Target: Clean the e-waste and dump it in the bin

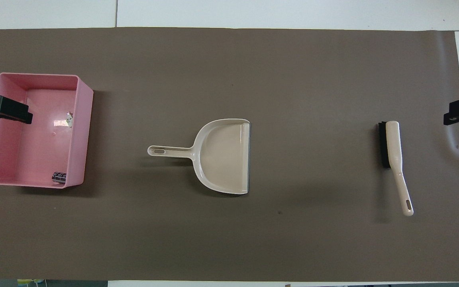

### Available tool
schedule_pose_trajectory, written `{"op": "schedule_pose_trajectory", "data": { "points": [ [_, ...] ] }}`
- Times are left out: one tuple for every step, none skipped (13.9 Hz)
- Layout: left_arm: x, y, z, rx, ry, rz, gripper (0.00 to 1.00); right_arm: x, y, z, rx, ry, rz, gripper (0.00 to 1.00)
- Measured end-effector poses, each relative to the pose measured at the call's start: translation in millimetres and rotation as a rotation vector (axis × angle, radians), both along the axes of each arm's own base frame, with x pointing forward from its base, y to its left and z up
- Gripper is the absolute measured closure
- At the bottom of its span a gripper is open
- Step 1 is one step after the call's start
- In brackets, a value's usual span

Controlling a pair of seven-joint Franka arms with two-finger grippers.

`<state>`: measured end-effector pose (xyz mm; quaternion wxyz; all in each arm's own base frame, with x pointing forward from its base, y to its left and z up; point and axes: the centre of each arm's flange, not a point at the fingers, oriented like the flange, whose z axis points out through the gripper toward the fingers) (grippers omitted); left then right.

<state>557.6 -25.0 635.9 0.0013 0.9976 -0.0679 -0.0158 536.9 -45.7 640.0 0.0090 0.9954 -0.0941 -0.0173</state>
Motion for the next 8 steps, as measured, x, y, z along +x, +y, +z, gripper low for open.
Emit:
{"op": "schedule_pose_trajectory", "data": {
  "points": [
    [-1,4,5,-0.001,-0.002,0.008,0.0,0.0,0,0,0.0,0.0,0.0,0.0],
    [-2,6,8,-0.003,0.002,0.014,0.0,0.0,0,0,0.0,0.0,0.0,0.0],
    [-4,7,7,-0.005,0.013,0.022,0.0,0.0,0,0,0.0,0.0,0.0,0.0],
    [-6,7,5,-0.007,0.025,0.031,0.0,0.0,0,0,0.0,0.0,0.0,0.0],
    [-8,6,2,-0.009,0.035,0.036,0.0,0.0,0,0,0.0,0.0,0.0,0.0],
    [-10,5,-2,-0.012,0.044,0.039,0.0,0.0,0,0,0.0,0.0,0.0,0.0],
    [-12,4,-5,-0.016,0.05,0.043,0.0,0.0,0,0,0.0,0.0,0.0,0.0],
    [-15,3,-9,-0.019,0.053,0.049,0.0,0.0,0,0,0.0,0.0,0.0,0.0]
  ]
}}
